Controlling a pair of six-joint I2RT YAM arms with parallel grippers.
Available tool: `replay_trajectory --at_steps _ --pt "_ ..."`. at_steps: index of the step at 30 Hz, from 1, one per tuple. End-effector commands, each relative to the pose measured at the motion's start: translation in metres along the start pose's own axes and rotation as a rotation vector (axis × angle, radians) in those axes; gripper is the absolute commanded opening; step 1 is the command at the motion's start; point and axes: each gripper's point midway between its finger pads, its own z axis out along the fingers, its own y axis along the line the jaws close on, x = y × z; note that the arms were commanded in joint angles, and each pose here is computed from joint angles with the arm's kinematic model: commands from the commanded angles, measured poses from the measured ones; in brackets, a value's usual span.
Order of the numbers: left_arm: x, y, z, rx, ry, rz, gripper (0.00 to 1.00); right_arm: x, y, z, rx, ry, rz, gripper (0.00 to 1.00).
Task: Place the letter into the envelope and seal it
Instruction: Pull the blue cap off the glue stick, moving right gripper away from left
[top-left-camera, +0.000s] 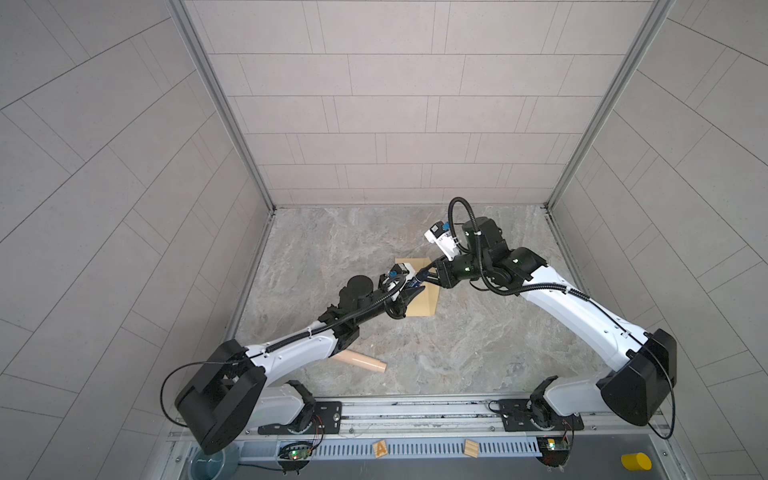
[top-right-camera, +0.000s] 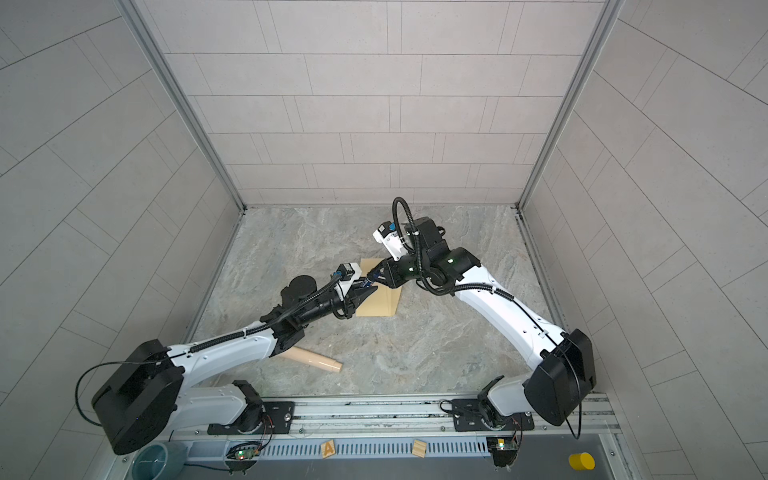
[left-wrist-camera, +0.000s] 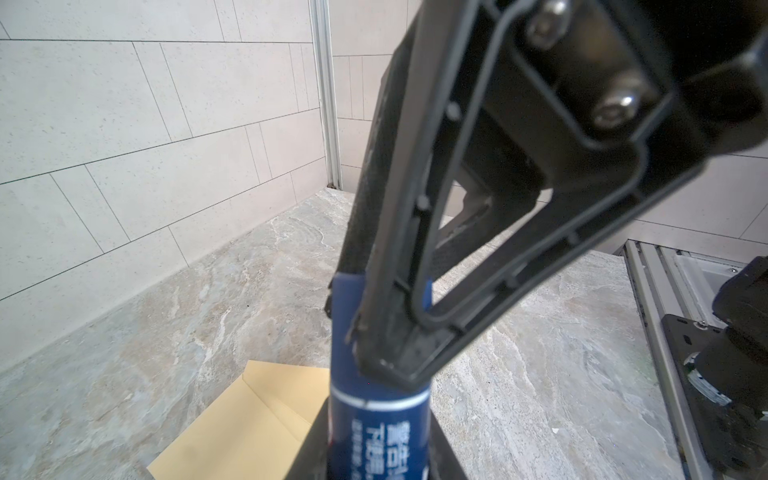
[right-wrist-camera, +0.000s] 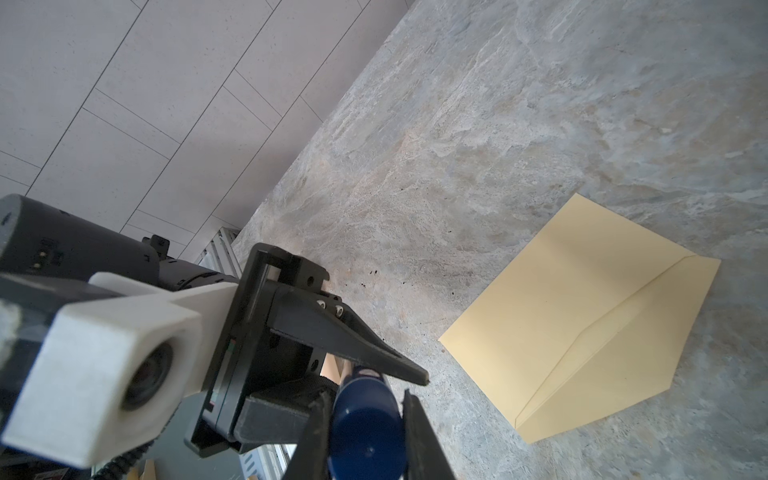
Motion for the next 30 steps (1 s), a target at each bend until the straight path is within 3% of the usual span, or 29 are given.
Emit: replay_trajectory --at_steps 1,30 --pt "0.032 -0.008 -0.001 0.031 0.103 -0.005 0.00 -0.038 -0.018 -0.033 0.112 -0.166 -0.055 0.00" --pt "0.044 -0.013 0.001 0.050 0.139 0.011 0.00 -0.042 -0.029 -0.048 0.144 -0.214 -0.045 0.00"
